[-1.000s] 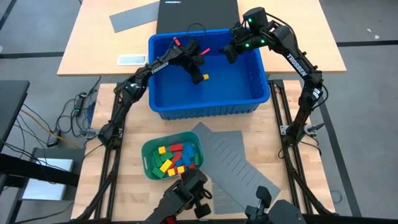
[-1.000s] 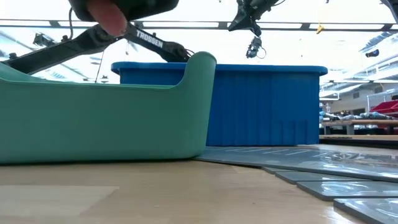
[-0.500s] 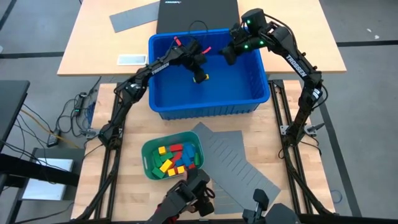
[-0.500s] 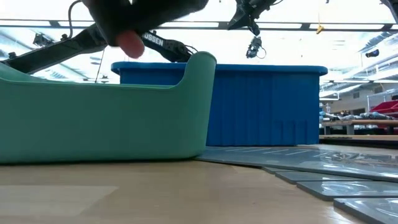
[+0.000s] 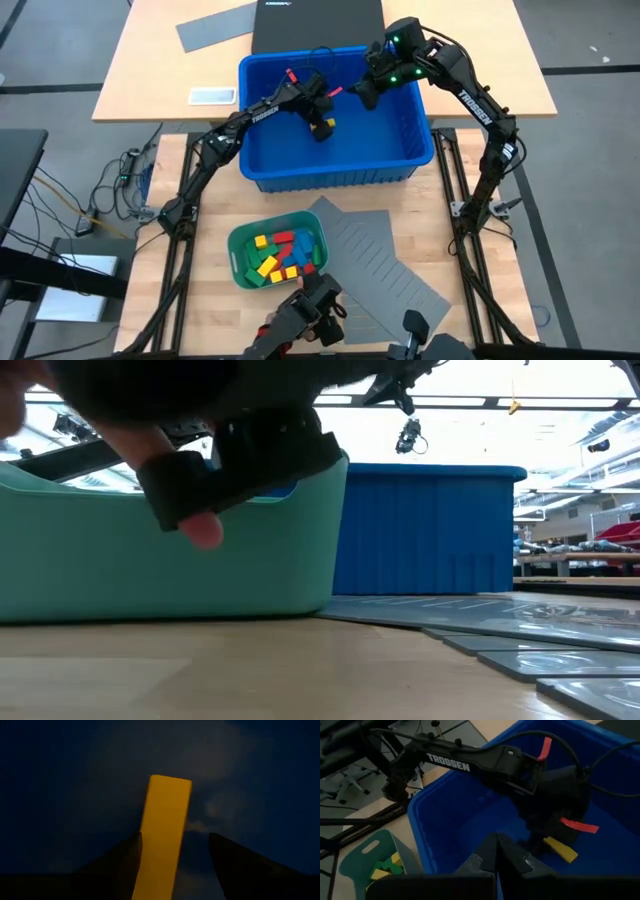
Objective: Sort Items/Unsort Items
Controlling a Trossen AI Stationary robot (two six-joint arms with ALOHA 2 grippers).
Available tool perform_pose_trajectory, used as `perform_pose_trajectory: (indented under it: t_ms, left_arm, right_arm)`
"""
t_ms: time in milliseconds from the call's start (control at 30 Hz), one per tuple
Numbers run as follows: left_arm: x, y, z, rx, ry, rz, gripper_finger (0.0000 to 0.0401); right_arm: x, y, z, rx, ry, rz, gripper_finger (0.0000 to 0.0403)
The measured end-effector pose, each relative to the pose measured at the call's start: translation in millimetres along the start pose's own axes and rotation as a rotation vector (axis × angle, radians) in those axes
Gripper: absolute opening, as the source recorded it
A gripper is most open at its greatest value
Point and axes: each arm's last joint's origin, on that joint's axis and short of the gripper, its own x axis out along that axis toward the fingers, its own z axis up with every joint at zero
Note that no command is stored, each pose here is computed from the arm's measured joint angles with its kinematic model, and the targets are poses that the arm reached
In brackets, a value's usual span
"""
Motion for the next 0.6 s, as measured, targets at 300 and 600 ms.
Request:
perform_pose_trajectory:
  t_ms: [300, 600]
  left_arm:
    - [1.7, 1.4, 0.6, 0.051, 0.0, 0.041, 0.0236]
    - [24.5, -0.1, -8.3, 0.041, 0.041, 0.002, 0.0203]
  right_arm:
    - [0.0, 0.0, -2.5, 0.011, 0.025, 0.001, 0.0003]
    - [1.5, 3.7, -2.9, 0.008, 0.029, 0.011, 0.0004]
